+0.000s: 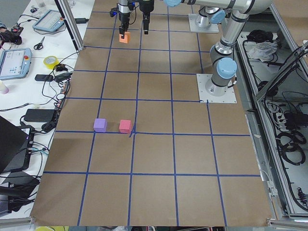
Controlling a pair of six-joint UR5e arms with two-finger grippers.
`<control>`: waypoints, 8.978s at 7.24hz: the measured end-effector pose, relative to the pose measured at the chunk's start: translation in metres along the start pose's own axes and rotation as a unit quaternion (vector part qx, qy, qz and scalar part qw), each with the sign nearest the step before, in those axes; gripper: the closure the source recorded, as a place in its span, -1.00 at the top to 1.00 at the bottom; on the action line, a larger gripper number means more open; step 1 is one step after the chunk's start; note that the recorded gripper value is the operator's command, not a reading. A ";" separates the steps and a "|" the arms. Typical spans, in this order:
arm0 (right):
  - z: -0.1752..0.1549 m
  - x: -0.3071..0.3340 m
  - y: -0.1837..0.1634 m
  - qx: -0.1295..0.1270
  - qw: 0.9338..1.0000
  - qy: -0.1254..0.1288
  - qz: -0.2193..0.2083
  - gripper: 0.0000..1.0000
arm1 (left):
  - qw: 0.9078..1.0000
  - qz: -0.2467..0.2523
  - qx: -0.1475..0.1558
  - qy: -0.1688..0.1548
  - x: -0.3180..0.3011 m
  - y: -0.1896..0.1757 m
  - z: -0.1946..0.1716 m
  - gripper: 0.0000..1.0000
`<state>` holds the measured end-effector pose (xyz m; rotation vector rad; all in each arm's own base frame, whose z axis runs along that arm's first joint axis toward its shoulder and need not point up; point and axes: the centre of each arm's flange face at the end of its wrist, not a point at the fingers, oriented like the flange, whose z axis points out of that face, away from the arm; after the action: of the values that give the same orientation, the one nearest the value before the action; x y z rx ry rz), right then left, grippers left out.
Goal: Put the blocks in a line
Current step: 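Carry the orange cube with the right gripper toward the table center, then open the right gripper to release the orange cube and lift, then withdraw the right gripper while the left gripper moves toward the orange cube, then lower the left gripper and grasp the orange cube, then carry the orange cube with the left gripper between the purple and pink cubes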
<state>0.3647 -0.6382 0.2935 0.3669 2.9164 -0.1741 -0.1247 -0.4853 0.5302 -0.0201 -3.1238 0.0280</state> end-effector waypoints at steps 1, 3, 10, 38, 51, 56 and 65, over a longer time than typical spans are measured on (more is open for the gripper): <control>0.005 -0.007 0.007 -0.002 1.000 -0.001 0.002 -0.94 | 1.000 0.000 0.000 0.000 0.000 0.000 0.000 1.00; 0.024 -0.022 0.021 -0.007 1.000 0.002 -0.002 -0.55 | 1.000 0.000 0.000 0.000 0.000 0.000 0.000 1.00; 0.072 -0.033 0.035 -0.007 1.000 0.001 -0.009 1.00 | 1.000 0.001 0.000 0.000 0.000 0.000 0.000 1.00; -0.248 0.217 0.076 -0.040 0.986 0.116 -0.116 1.00 | 0.982 -0.184 -0.036 0.018 0.126 -0.170 0.338 -0.92; -0.261 0.217 0.088 -0.042 0.990 0.083 -0.109 1.00 | 0.999 0.045 0.021 -0.005 -0.312 -0.188 0.241 -1.00; -0.263 0.219 0.089 -0.044 0.990 0.084 -0.108 1.00 | 0.998 0.045 0.006 -0.042 -0.423 -0.188 0.247 -1.00; -0.262 0.220 0.089 -0.045 0.989 0.084 -0.109 1.00 | 0.999 0.024 -0.024 -0.028 -0.434 -0.198 0.303 -1.00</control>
<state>0.1318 -0.4645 0.4941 0.0479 3.1146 -0.0450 0.3011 -0.6940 0.2232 -0.0952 -3.1785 -0.0467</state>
